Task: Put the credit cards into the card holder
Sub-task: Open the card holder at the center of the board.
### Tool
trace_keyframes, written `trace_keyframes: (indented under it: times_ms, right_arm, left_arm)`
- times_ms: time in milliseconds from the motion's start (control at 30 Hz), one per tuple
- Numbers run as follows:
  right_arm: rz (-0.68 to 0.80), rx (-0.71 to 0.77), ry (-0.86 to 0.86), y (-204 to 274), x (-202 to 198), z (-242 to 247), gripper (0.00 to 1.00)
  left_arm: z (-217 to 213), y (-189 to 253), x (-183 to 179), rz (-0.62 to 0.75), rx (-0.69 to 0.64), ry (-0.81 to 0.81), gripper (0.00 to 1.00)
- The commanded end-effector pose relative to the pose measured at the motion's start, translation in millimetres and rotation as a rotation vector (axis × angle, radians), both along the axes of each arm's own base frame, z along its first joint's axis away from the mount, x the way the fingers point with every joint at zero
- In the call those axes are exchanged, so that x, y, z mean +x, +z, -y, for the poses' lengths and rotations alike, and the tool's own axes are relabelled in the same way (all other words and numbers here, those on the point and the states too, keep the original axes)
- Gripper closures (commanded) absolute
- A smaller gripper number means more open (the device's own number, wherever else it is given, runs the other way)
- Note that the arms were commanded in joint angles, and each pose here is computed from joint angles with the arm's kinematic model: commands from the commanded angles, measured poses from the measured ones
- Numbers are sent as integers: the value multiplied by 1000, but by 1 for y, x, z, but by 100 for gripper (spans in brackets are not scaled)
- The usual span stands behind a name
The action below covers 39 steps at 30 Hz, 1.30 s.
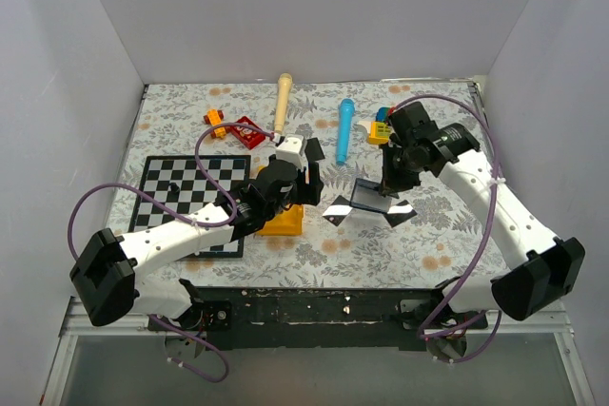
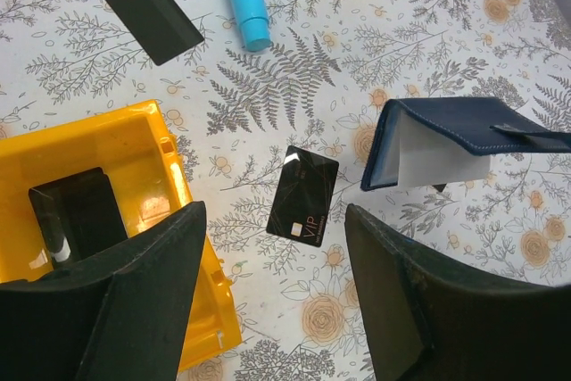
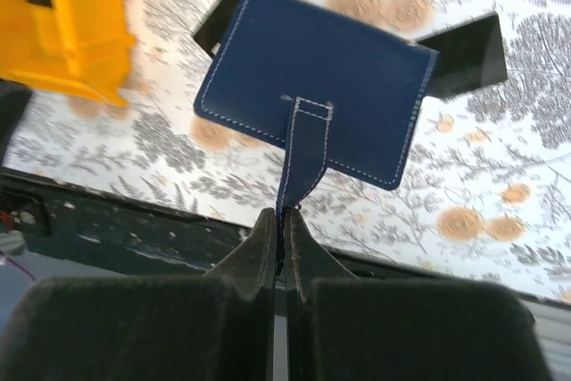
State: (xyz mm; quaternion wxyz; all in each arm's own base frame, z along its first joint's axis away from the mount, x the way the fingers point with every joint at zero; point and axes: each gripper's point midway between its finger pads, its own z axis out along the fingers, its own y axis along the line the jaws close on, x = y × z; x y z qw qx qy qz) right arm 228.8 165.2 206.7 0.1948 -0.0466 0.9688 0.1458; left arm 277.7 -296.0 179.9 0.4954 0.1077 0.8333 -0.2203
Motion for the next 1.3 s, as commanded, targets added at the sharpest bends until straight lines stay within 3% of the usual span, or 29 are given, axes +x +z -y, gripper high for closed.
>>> trace_keyframes:
  times_ms: [0,267,400,633,933,1267]
  right_arm:
    - [-102,-55,64,-8,-19,9,99]
    - [-267,426,251,-1,-41,-64,99]
    - [-310,554,241,-2,-36,-77,99]
    - [-436,714,128,-48,-19,-78,99]
    - [-442,620,-49,-95,5,-52,99]
    - [-331,379,-161,-114,13,-14,99]
  left_arm:
    - [6,17,0,32,-34,-27,37]
    - [2,21,-5,49,-39,-47,38]
    - [1,22,-8,55,-48,-56,38]
    - [0,19,-11,50,-45,-67,39]
    - [4,15,-12,43,-35,-90,40]
    - [9,6,-11,33,-7,-118,41]
